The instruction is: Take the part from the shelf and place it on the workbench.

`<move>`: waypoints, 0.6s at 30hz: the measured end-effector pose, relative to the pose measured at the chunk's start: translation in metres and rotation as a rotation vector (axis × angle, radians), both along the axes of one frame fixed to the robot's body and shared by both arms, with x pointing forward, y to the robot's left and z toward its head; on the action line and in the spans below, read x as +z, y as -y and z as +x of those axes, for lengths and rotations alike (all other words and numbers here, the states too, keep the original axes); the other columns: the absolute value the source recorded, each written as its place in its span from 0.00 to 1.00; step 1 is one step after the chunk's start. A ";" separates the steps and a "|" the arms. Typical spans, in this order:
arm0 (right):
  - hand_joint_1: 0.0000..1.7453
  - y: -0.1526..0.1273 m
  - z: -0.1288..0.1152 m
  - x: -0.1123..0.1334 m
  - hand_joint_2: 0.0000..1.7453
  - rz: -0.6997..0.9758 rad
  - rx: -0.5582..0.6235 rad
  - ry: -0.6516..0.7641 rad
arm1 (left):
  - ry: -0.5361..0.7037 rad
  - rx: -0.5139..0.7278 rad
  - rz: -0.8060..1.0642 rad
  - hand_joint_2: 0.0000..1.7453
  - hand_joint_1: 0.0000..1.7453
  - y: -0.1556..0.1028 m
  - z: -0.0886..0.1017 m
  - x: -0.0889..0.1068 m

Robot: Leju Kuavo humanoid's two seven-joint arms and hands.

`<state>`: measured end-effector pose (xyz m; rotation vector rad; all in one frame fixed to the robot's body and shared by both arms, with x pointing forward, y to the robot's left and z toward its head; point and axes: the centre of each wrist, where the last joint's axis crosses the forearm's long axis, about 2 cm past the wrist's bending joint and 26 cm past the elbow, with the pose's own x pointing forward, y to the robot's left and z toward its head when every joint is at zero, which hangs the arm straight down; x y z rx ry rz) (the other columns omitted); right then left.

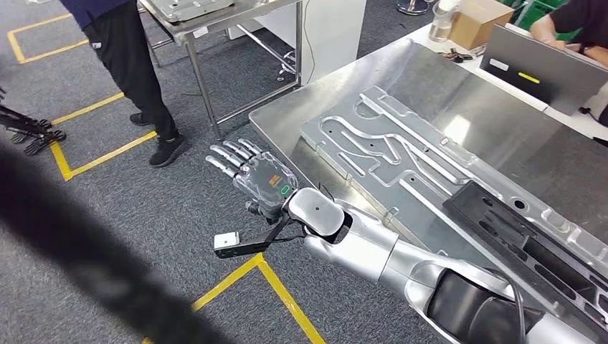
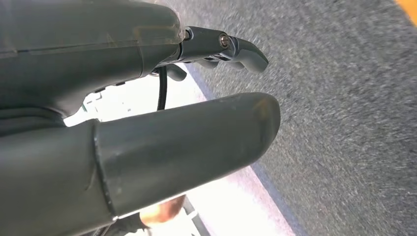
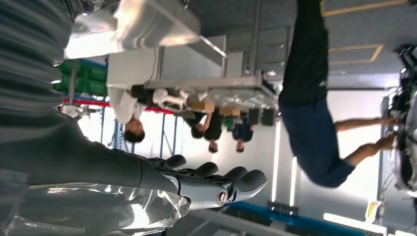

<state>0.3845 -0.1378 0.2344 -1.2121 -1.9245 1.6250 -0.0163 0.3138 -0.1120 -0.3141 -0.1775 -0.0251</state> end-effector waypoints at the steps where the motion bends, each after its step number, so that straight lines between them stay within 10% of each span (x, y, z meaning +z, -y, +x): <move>1: 0.00 0.000 0.000 -0.002 1.00 0.000 -0.002 -0.006 | -0.001 0.000 0.000 0.00 0.00 0.000 0.000 0.000; 18: 0.00 0.012 -0.001 -0.040 1.00 -0.024 -0.041 -0.116 | -0.003 0.005 -0.008 0.00 0.00 0.009 0.001 0.000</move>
